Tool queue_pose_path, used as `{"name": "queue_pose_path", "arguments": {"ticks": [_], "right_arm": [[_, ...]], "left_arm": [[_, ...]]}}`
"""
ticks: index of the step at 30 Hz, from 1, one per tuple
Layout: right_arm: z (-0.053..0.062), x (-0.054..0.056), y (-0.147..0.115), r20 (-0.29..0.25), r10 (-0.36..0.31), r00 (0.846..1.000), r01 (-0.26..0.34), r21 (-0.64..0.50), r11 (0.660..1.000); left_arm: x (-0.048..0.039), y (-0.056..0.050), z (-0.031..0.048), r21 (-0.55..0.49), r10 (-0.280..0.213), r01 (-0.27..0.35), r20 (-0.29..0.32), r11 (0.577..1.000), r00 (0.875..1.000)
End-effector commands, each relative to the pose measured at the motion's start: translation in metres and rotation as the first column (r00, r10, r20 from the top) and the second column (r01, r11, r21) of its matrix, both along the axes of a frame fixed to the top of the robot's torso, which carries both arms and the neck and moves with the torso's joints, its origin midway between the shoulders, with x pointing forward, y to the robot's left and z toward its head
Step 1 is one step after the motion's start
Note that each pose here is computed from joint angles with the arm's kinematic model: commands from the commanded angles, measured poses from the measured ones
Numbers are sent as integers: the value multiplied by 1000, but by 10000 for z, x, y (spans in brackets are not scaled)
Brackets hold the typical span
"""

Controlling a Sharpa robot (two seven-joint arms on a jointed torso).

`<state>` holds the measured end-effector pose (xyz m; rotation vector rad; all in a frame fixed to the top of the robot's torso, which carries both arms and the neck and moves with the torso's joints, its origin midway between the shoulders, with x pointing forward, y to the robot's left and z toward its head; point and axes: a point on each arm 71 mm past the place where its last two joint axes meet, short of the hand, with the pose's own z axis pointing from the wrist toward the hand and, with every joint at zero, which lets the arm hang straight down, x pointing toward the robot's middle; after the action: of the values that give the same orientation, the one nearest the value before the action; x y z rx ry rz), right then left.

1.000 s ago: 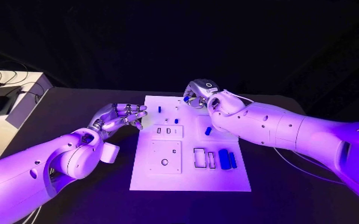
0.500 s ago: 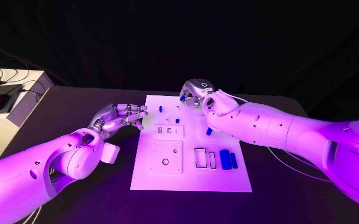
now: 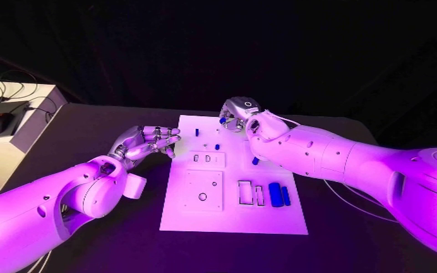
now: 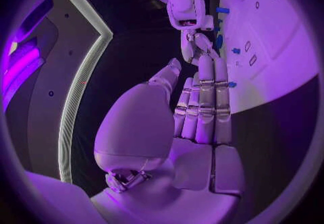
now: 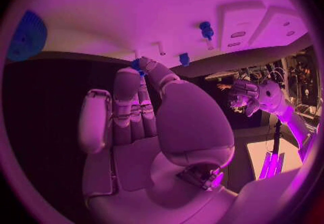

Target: Assemble the parts on the task board

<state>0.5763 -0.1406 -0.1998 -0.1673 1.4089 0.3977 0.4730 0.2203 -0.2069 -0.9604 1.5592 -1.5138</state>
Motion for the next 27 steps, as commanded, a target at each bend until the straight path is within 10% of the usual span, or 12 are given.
{"name": "queue_pose_path", "arguments": {"ticks": [1,27], "right_arm": [[-9,-2,23,-3,10,1000,-10,-13,1000],[-45,41,66,-18,5,1000,-6,-15,1000]], "left_arm": [[-5,-16,13,-2,-8,8,6,1000,1000],[-3,-8,14,1,-7,7,5,1000,1000]]}}
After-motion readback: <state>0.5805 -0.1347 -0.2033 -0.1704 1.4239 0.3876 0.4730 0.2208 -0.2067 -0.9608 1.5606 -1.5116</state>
